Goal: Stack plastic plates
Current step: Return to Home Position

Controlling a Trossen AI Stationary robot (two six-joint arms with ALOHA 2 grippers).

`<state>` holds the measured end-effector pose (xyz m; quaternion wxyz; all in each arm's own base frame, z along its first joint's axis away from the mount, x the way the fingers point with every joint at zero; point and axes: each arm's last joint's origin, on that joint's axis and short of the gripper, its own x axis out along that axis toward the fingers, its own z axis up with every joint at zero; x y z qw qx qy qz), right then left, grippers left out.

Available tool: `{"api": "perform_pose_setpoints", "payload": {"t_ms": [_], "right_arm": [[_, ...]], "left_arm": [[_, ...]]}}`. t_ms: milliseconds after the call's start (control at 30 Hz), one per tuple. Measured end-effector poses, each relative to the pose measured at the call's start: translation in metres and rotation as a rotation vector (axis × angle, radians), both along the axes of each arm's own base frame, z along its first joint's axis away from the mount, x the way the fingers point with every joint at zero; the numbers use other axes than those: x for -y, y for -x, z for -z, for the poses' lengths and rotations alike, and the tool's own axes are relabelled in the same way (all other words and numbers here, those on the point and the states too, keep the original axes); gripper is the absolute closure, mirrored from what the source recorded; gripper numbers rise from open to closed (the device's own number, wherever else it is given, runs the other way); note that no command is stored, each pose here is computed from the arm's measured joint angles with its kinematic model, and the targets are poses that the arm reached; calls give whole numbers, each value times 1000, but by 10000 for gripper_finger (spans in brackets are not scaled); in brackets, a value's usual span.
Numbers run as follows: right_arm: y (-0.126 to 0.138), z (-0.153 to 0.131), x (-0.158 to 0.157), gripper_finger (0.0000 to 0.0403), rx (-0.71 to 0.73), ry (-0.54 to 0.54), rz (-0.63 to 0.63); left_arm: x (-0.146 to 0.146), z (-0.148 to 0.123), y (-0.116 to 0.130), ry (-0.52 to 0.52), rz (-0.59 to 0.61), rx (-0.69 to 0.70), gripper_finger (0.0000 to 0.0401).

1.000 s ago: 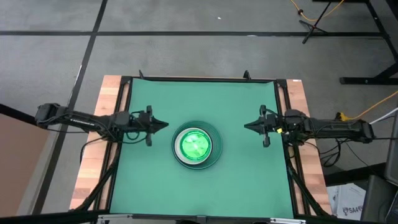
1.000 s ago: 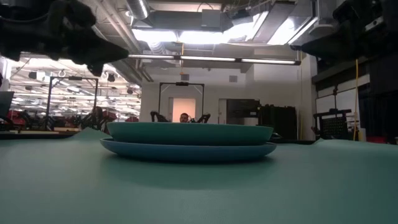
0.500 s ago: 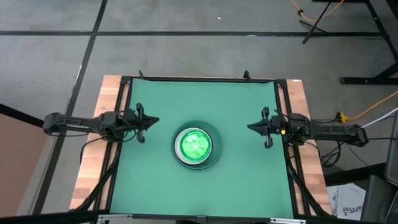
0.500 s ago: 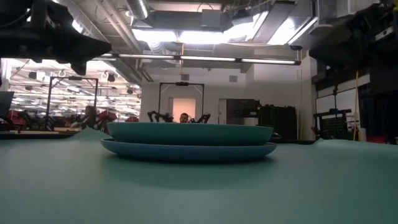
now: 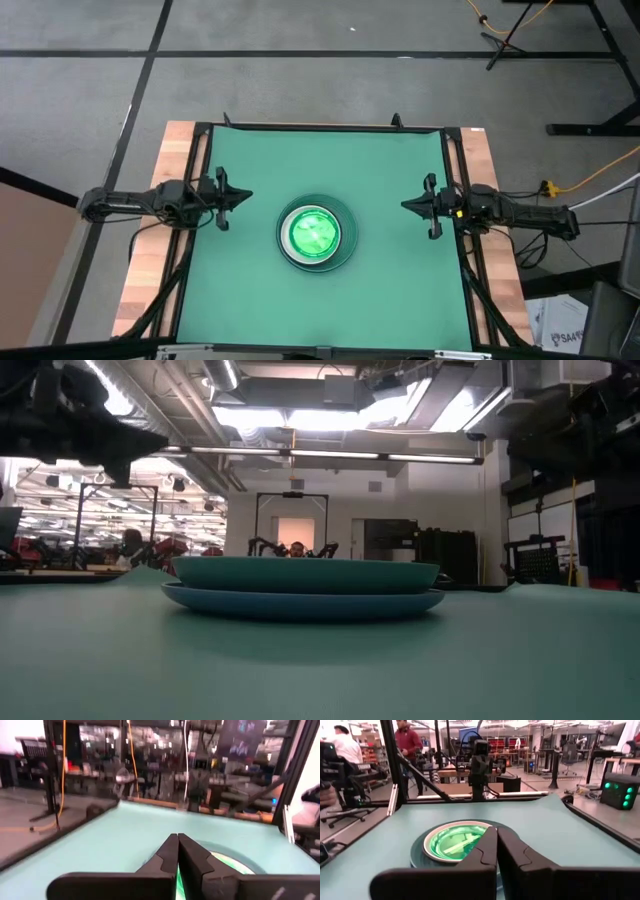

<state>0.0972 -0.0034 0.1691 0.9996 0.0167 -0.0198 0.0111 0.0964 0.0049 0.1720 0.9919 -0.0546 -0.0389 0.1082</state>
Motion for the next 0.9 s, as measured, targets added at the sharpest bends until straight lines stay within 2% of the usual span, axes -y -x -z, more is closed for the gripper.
{"api": "perform_pose_setpoints", "payload": {"t_ms": [433, 600, 733, 900], "right_arm": [[0, 0, 0, 402, -2, 15, -14], [0, 2, 2, 402, -16, 12, 59], [0, 2, 2, 402, -17, 11, 70], [0, 2, 2, 402, -17, 12, 70]], "left_arm": [[1, 2, 0, -26, 27, -25, 397], [1, 4, -2, -43, 21, -50, 396], [1, 4, -2, -34, 23, -49, 396], [1, 4, -2, -127, 12, -68, 396]]}}
